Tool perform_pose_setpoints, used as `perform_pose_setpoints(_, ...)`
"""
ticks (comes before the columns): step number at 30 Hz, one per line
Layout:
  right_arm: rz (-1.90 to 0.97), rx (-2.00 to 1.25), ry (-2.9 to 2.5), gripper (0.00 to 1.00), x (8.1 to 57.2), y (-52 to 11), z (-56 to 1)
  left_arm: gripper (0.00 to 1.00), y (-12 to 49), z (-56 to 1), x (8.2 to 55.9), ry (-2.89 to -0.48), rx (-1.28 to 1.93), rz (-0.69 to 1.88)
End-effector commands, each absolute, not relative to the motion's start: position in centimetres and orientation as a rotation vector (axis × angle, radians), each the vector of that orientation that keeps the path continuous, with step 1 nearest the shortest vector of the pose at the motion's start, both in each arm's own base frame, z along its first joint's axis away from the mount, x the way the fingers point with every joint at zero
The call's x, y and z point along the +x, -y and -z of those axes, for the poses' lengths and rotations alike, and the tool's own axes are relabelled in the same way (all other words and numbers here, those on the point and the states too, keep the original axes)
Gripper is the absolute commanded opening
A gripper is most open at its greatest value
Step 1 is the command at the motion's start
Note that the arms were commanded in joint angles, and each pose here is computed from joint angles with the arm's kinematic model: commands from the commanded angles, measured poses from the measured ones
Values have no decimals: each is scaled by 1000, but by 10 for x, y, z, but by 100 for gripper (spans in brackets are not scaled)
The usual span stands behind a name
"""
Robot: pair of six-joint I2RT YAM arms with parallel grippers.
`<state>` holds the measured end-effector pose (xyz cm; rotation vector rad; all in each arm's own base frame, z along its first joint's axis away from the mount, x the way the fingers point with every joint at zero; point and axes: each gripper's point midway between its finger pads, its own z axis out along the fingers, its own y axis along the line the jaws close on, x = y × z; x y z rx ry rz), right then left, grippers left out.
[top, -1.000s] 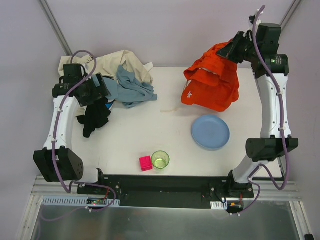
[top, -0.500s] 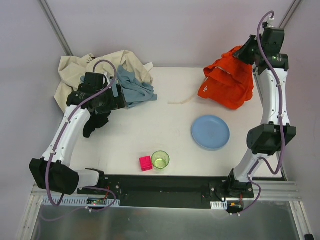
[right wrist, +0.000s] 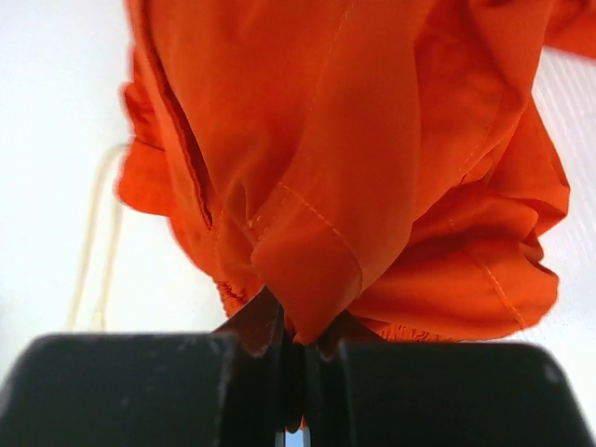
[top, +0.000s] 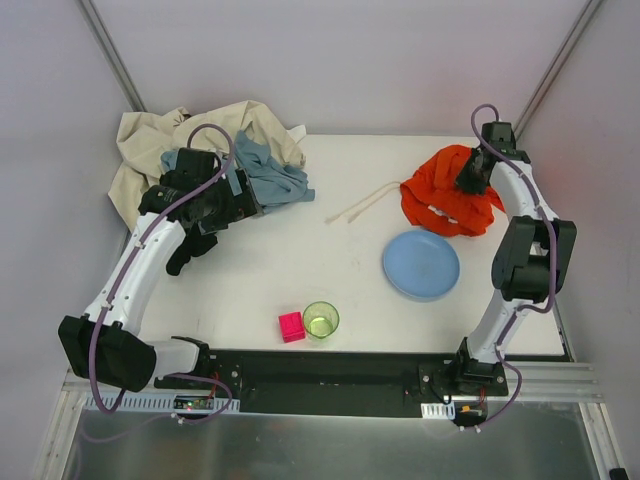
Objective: Pick out a specific cloth from the pile
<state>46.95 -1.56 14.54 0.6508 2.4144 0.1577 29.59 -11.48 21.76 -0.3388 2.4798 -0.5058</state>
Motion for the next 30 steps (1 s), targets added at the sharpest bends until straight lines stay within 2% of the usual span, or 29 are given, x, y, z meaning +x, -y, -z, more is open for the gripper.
perform_pose_setpoints(1, -76, 690, -2392, 0, 471, 31, -127, 99, 115, -217, 298, -2466, -384, 494)
perform_pose_setpoints(6, -99, 694, -2478, 5, 462, 25, -95, 99, 113, -220, 297, -2453, -381, 492)
perform_pose_setpoints(12, -189, 633, -2505, 13, 461, 11, -104, 99, 112, -224, 296, -2436, -371, 485)
perform_pose_setpoints(14, -202, 614, -2485, 33, 461, 10, -116, 99, 111, -225, 295, -2430, -366, 486)
perform_pose_setpoints(19, -235, 566, -2414, 68, 455, 6, -155, 99, 107, -225, 292, -2425, -348, 459)
perform_pose_setpoints(21, -252, 545, -2373, 71, 451, 2, -175, 99, 106, -224, 292, -2423, -338, 452)
perform_pose_setpoints(27, -245, 438, -2299, 96, 438, -19, -218, 99, 100, -226, 289, -2407, -313, 415)
perform_pose_setpoints(30, -237, 358, -2292, 96, 434, -38, -229, 99, 97, -226, 288, -2401, -306, 395)
